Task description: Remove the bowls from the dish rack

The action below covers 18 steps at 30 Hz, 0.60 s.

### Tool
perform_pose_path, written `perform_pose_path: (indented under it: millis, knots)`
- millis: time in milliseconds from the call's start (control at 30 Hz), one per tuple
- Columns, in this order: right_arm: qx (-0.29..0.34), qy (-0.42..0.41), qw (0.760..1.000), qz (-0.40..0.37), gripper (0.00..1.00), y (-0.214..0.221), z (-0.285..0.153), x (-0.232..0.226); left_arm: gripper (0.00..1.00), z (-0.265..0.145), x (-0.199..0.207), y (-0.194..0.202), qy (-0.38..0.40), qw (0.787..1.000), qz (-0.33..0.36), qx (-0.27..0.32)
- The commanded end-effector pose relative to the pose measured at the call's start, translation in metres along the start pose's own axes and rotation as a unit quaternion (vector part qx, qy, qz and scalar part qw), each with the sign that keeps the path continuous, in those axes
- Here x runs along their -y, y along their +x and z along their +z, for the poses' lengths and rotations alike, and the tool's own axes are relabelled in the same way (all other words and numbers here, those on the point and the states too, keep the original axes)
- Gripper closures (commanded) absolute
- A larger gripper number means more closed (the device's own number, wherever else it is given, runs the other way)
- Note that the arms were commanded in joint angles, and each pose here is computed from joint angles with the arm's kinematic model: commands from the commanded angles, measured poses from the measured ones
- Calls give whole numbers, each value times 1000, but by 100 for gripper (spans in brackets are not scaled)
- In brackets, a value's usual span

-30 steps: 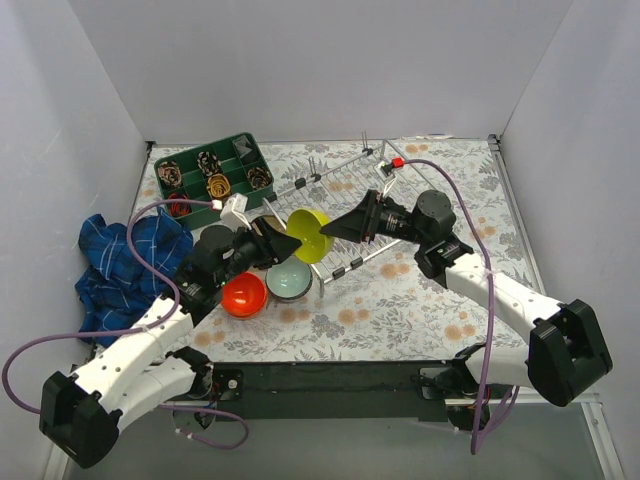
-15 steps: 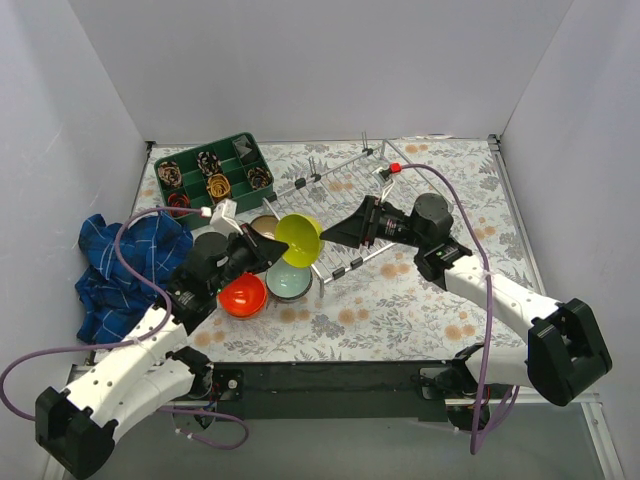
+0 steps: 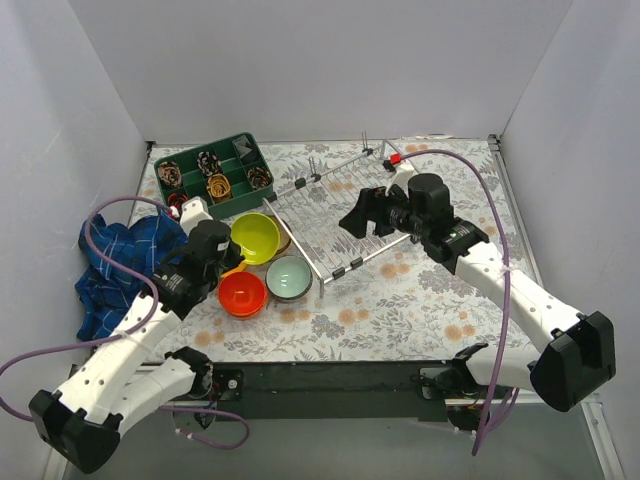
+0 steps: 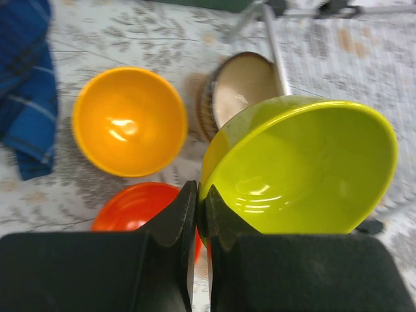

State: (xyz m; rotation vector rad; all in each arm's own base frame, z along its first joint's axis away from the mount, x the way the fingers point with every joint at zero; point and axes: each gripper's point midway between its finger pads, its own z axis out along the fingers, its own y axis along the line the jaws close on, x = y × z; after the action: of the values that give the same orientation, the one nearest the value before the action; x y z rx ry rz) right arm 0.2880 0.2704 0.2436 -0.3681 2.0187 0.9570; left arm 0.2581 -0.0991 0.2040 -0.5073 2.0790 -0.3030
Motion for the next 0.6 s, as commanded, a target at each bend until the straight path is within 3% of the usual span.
perform_pose_path:
  millis: [0,200,567]
  knots:
    - [2,120,990,-80,8,-15,-25,37,100,4,-51,-22,-132,991,6,18]
    - [6,157,981,-114,8,-23,-39,47,100,28,-87,-29,-181,983,-14,-19]
    - [7,184,971,-151,7,-25,-56,55,100,74,-98,3,-175,978,-36,-103]
